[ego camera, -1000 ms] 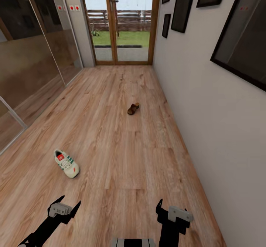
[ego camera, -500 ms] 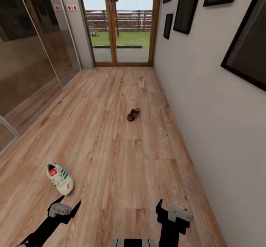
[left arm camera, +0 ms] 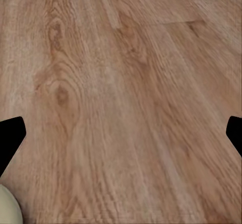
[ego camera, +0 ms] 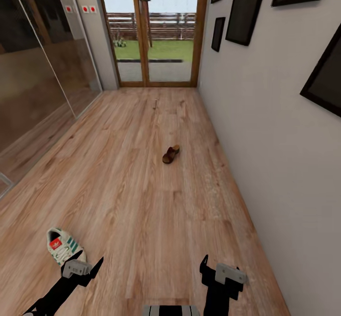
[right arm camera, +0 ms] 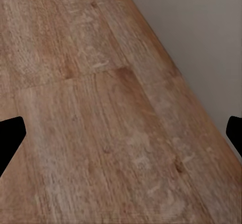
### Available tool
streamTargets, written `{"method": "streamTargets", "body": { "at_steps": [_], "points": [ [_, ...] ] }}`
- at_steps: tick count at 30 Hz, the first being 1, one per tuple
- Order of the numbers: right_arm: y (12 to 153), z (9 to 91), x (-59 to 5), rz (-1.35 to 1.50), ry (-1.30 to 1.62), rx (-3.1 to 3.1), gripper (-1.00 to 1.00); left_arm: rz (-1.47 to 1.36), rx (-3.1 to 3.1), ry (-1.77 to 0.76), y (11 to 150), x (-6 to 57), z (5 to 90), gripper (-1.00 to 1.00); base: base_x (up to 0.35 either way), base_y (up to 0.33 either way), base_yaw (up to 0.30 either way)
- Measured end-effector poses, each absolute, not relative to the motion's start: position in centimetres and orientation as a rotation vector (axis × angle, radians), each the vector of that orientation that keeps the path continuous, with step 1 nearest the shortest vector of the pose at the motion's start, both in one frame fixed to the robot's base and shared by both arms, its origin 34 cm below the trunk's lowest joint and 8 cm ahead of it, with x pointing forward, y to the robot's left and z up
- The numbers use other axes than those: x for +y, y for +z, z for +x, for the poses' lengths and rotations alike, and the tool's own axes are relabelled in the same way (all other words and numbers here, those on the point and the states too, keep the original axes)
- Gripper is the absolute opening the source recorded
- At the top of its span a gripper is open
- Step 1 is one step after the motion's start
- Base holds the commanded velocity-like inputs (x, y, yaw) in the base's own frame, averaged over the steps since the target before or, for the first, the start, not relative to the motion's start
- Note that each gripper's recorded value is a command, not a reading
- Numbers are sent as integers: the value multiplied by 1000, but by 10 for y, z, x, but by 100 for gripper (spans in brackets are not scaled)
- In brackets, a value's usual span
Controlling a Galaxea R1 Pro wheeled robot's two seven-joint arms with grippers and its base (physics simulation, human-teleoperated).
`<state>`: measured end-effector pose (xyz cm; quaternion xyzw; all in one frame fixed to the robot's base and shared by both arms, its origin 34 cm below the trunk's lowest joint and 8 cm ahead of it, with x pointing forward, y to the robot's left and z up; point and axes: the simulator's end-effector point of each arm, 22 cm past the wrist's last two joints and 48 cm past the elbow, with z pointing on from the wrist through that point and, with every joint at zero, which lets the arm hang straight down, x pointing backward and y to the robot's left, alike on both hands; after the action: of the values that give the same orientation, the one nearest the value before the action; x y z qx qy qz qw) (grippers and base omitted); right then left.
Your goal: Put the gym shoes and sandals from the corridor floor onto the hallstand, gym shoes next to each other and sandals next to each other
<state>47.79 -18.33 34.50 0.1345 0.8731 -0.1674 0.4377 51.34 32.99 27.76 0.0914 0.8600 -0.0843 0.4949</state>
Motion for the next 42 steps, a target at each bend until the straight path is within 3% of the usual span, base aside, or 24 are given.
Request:
{"method": "streamTargets", "body": {
  "at_steps": [42],
  "points": [
    [345,478,-183,334,-416,2171,100,222,2084,-205,278,330,514,100,326,0,0]
  ]
}}
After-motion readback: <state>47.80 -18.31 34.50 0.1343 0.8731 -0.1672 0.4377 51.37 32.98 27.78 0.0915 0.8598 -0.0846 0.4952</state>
